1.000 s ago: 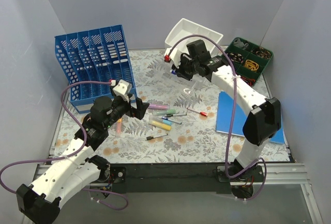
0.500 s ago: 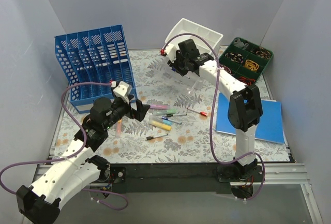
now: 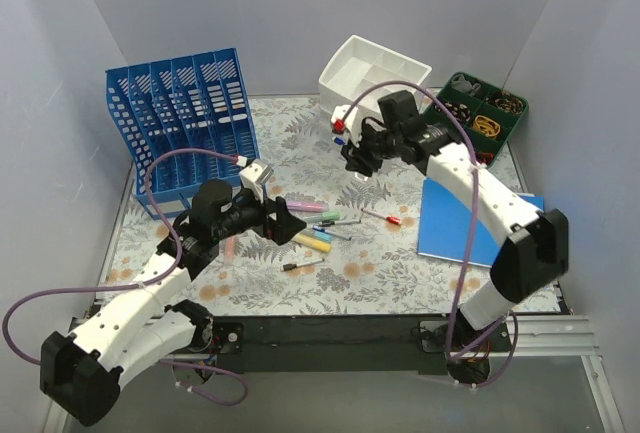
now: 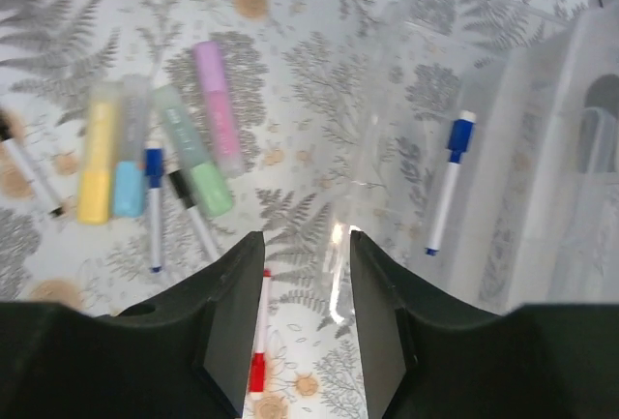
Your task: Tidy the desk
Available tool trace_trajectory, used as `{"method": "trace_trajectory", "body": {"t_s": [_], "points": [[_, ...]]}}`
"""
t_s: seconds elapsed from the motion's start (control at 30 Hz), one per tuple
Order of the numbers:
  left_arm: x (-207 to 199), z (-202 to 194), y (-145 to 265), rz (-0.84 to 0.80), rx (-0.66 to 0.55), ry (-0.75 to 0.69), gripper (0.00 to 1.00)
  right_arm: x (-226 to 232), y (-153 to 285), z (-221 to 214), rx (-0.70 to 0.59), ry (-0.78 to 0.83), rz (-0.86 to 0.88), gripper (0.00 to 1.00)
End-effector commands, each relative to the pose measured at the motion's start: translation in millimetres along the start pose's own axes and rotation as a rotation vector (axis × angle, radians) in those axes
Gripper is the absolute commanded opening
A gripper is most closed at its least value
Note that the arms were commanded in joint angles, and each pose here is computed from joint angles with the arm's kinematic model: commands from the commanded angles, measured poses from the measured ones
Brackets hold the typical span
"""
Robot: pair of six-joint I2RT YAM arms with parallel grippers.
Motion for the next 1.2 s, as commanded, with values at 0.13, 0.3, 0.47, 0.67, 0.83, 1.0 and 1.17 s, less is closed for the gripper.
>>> {"method": "trace_trajectory", "body": {"t_s": [0.13,0.3,0.47,0.67,0.83,1.0,1.17], "points": [[-22,-20,1,-0.036,0.211,0.271,0.84,63,45,-51,-0.091,0.058,0.246,0.49],[-37,-57,-14,0.090,0.371,0.272,0.82,71,52,-75,-0.113,0.000,0.296,0.50],[-30,-89,-34,0.303,0.513,0.132,0.78,73,56,-82,-0.146,-0.031,0.330,0.50],[-33,-101,-57,0.310,0.616,-0.034,0.65,73,57,-89,-0.158,-0.065,0.352,0.50],[-33,-117,-69,0.233,0.721,-0.161,0.57,70,56,-94,-0.153,-0.080,0.351,0.50],[-31,-123,-76,0.219,0.756,-0.205,0.51,68,57,-95,-0.158,-0.086,0.347,0.50],[-27,-129,-79,0.223,0.788,-0.232,0.37,68,55,-99,-0.149,-0.099,0.351,0.49]]}}
Point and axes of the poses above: each gripper's point midway between its finger pads, its own y axis back along the fingers, its own x axis along the line the jaws close on, z = x × y, the point moved 4 cm from there along y, back along the fingers, and after that the axes turned 7 degrees about -y, right-handed, at the moved point
